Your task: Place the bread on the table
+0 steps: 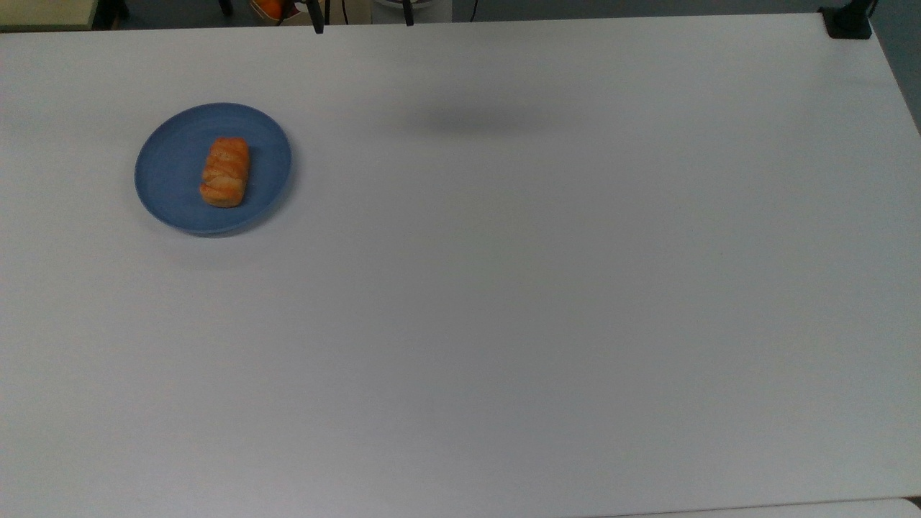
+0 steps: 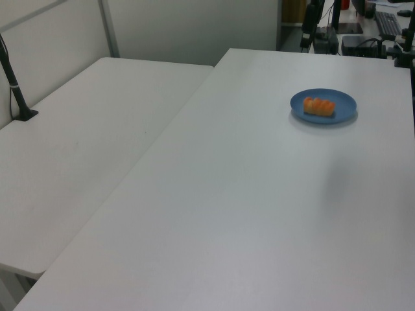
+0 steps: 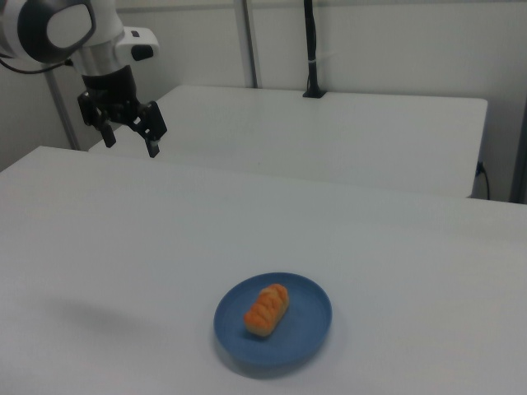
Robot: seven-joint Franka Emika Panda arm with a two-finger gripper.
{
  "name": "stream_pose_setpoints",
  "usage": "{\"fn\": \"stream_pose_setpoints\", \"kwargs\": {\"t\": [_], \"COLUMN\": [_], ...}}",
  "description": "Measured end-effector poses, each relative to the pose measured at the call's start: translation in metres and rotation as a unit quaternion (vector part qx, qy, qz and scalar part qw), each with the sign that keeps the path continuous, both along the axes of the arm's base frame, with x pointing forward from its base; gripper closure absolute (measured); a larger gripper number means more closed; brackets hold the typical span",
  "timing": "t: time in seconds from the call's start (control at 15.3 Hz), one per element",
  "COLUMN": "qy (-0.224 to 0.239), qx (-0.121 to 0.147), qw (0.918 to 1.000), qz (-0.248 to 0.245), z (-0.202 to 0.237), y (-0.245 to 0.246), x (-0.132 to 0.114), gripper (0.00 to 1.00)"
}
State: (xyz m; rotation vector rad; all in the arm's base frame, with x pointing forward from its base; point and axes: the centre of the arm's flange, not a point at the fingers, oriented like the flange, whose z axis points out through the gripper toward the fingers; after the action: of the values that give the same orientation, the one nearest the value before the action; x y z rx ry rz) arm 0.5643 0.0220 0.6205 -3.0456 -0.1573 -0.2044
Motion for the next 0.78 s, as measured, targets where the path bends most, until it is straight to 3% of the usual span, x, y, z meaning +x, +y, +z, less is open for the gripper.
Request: {"fn": "stream_pose_setpoints", "kwargs": {"t": [0.2, 0.78], "qy": [0.016, 0.075], "qx": [-0.019, -0.037], "qw": [0.9997, 0.9965], "qz": [-0.003, -0.002], "z": [-0.017, -0.079], "y": [-0.009, -0.032], "x": [0.000, 0.008], "gripper": [0.00, 0.00]}}
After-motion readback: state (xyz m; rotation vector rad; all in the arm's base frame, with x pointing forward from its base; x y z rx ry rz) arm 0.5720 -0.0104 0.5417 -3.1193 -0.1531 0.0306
